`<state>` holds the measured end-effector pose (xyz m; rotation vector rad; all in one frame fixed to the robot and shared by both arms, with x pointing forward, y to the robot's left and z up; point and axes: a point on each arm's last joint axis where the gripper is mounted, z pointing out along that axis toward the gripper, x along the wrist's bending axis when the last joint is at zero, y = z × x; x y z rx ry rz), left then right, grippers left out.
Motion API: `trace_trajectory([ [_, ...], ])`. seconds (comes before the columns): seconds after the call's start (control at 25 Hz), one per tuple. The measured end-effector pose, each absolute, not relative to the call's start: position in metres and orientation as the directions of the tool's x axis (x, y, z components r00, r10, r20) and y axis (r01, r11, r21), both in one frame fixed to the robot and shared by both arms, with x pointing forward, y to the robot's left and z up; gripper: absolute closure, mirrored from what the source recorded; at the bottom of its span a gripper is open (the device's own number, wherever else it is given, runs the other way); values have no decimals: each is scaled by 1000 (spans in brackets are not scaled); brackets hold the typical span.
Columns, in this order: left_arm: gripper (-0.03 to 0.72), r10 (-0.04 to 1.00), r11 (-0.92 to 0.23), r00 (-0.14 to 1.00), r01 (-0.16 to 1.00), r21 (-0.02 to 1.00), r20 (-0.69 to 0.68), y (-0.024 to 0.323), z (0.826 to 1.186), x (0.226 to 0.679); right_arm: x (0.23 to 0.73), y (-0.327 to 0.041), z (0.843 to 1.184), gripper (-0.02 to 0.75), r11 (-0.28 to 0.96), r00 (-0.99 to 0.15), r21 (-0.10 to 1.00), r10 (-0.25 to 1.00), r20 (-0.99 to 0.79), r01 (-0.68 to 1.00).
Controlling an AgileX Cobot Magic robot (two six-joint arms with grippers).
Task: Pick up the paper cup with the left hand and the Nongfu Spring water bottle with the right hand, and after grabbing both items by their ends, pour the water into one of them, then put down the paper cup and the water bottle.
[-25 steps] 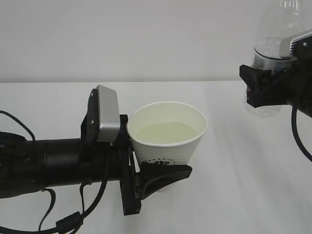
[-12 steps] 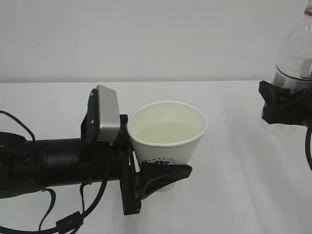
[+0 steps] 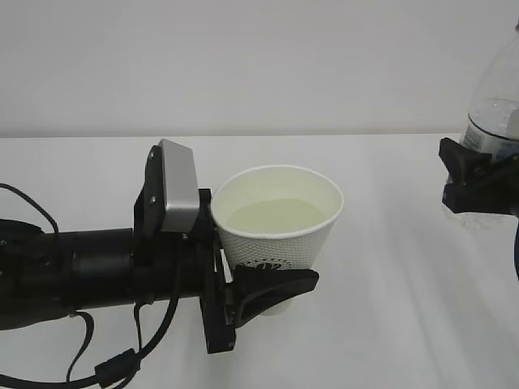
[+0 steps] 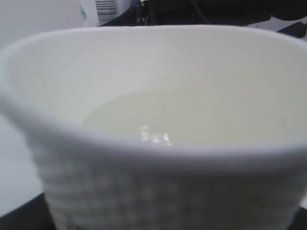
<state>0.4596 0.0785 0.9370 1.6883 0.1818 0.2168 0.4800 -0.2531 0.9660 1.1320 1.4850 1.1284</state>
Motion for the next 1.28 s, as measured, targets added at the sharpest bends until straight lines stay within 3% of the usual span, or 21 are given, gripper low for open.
trace_trajectory([
  [0.6, 193, 455, -44, 890, 40, 998, -16, 85, 943, 478, 480, -253, 966, 228, 156, -148, 979, 980, -136, 128],
  [1.28, 197, 732, 1, 681, 3, 1000, -3, 105, 948, 503, 480, -253, 967, 228, 155, -147, 980, 980, -136, 126],
])
